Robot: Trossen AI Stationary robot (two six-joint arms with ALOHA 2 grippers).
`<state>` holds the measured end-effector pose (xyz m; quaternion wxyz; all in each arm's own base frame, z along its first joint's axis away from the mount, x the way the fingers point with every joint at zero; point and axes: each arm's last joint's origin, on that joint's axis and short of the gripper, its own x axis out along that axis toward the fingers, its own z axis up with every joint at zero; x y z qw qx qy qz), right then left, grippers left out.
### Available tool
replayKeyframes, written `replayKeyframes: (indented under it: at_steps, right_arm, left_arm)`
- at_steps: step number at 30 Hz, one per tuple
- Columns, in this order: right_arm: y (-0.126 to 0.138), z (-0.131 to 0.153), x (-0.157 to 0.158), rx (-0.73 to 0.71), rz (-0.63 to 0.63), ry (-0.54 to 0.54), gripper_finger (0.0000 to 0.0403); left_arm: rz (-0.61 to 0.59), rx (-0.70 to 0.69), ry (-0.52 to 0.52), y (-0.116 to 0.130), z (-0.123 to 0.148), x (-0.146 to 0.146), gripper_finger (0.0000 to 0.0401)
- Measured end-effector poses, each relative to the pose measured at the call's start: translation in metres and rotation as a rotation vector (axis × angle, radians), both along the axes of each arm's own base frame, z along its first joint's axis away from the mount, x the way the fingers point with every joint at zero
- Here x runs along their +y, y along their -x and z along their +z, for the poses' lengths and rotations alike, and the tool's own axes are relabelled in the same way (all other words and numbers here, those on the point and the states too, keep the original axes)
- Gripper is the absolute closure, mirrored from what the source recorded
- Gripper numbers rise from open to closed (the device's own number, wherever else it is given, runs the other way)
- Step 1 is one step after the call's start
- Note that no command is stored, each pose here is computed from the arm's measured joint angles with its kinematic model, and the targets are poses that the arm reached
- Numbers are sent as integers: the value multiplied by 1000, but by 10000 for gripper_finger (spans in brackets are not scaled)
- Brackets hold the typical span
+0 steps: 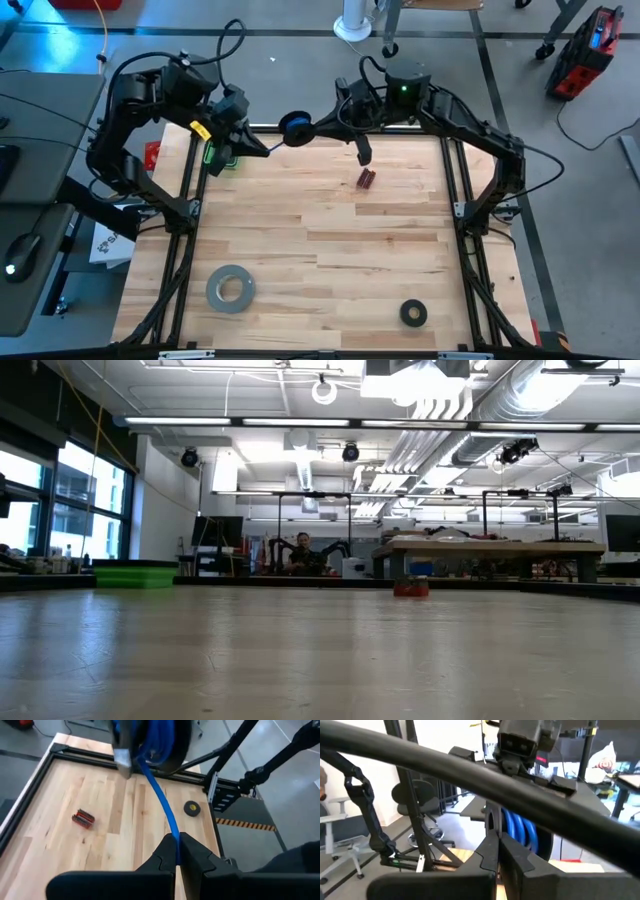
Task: Coil cords
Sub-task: Coil the blue wire onto a spool
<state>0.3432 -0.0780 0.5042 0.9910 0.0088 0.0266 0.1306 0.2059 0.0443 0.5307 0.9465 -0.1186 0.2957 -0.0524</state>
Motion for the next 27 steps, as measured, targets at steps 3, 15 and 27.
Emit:
replayKeyframes:
  at_steps: [3, 15, 27]
  right_arm:
    - [1, -5, 0, 50, -2, -1, 403]
    - [2, -19, 1, 181, -33, 16, 403]
    - [-14, -31, 16, 228, 8, -2, 403]
  left_arm:
    - [-6, 7, 1, -5, -2, 1, 401]
    - [-36, -45, 25, -15, 0, 3, 401]
    - [-81, -61, 80, -28, -2, 4, 401]
